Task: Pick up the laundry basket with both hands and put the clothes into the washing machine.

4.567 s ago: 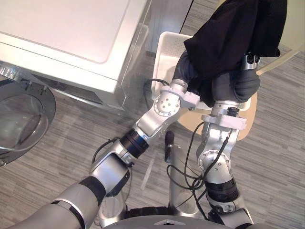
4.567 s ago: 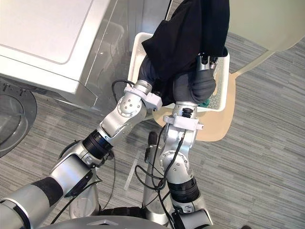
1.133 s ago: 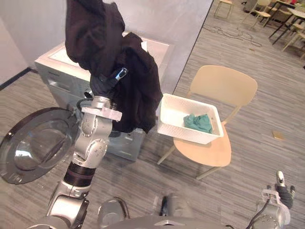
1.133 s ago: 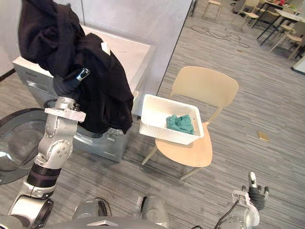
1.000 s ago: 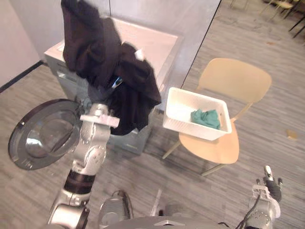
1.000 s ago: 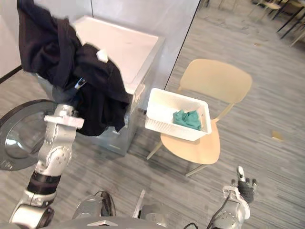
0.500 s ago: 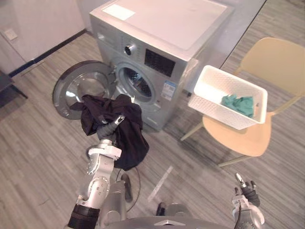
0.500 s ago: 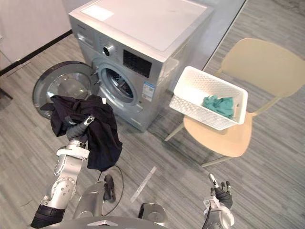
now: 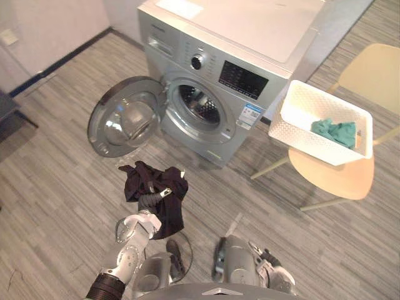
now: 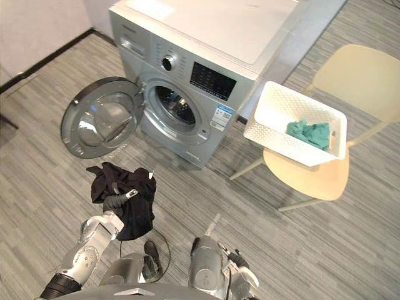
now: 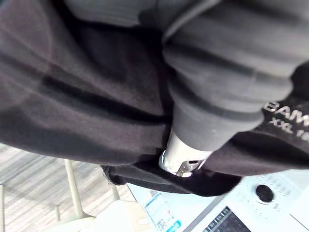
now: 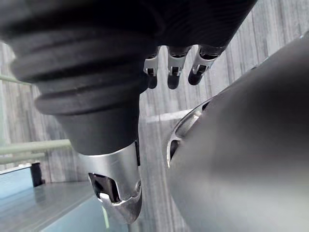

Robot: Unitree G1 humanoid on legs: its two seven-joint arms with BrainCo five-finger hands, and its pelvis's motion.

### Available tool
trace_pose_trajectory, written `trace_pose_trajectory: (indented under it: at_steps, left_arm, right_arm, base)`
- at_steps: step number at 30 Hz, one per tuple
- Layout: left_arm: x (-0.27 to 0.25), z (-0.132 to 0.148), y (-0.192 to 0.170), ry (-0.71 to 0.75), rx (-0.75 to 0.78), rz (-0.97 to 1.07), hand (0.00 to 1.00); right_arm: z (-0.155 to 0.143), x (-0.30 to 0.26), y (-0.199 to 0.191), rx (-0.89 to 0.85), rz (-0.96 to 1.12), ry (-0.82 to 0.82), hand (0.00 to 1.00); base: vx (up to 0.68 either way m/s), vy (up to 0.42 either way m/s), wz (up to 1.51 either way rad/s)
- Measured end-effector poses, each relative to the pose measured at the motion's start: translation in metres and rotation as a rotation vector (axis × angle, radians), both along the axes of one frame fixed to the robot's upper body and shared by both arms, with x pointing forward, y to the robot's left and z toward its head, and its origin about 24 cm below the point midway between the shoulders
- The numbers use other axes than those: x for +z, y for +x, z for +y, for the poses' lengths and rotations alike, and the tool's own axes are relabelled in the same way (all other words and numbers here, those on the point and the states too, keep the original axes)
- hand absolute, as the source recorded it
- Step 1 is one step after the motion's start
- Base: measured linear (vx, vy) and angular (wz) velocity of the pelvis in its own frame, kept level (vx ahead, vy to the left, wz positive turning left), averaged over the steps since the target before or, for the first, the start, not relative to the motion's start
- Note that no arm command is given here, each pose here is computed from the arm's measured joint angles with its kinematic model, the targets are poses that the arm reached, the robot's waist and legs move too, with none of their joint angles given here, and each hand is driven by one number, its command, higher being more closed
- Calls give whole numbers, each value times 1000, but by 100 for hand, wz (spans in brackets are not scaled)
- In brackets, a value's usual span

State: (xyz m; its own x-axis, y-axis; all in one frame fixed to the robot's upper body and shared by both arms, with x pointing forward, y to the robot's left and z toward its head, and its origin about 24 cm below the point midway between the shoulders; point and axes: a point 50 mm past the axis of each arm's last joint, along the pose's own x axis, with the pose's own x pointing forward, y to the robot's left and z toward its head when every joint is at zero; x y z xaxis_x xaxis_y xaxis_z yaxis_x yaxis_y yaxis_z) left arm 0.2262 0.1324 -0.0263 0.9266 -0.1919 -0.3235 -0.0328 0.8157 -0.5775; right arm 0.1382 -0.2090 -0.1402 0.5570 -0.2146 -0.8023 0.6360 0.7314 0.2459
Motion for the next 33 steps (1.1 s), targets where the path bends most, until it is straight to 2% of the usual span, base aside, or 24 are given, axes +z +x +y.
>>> trace_pose_trajectory:
  at_steps: [2,5,10,15,19,21,25,28,29,30,33]
  left_arm:
    - [-3,-1,6,2,16,20,100]
    - [-15,9,11,-16,121,85,100]
    - [-36,32,-10,-74,351,198,100]
    - [-43,11,-12,-136,360,250,100]
    - [-42,-9,-1,-132,283,247,100]
    - [-39,-18,6,-140,258,232,100]
    - [-2,-33,60,-153,231,119,100]
    - [11,-31,74,-194,295,86,100]
    - [14,-28,76,-208,325,79,100]
    - [22,-19,84,-234,391,59,100]
    - [55,-7,110,-310,497,-15,100]
  right_arm:
    - [1,4,5,-33,-40,19,0]
    - [4,7,3,-102,-103,72,0]
    - [2,16,4,-74,-164,65,0]
    - [15,24,15,42,-207,59,0]
    - [19,24,23,97,-208,41,0]
    - [19,38,50,131,-279,9,0]
    - [42,69,108,271,-396,-88,0]
    - [59,82,123,344,-459,-103,0]
    - [66,85,126,371,-473,-99,0]
    - [87,92,134,427,-507,-68,0]
    - [121,106,141,447,-568,43,0]
  base:
    - [309,-32,-17]
    - [410,-157,0]
    - [462,-280,-31]
    - [363,-149,-55]
    - [171,62,-37]
    - [55,231,-83]
    - [-47,230,-22]
    - [-59,92,2]
    - [-48,57,3]
    - [-41,34,2]
    - [-32,-9,3]
